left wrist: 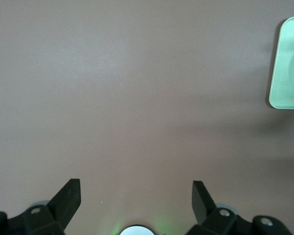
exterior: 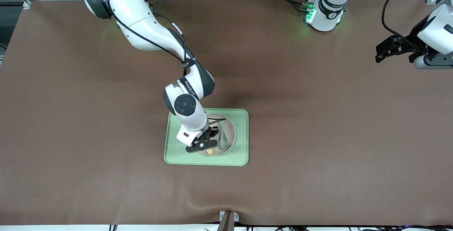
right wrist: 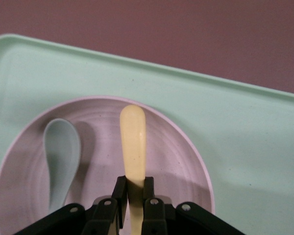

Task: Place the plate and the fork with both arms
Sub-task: 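Lift the fork off the plate and lower it beside the plate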

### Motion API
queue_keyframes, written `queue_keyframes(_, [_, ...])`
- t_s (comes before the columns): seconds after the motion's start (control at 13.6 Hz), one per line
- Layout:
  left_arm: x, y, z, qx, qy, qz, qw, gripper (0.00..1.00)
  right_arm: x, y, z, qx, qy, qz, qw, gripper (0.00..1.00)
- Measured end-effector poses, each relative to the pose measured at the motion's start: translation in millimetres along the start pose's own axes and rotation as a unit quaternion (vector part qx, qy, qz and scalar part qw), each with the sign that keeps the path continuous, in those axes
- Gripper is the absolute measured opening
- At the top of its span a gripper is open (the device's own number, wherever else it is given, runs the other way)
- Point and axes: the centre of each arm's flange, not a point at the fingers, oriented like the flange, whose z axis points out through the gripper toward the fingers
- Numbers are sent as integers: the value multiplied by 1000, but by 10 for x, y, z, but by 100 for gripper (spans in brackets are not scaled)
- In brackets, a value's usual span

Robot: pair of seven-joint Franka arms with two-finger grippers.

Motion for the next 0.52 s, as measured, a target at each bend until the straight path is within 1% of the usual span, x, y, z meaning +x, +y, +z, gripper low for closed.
queue_keyframes(0.15, [0,6,-3,0,0,1,1000,100,127,248,-148,5,0,24,1000,17])
queue_keyframes(0.37, [1,13,-1,0,0,1,1000,100,295,746,-216,2,4,44,999,17])
queue_keyframes(0.52, [1,17,-1,0,0,2,1000,100,345,1020,-199,-2,-1,57,998,17])
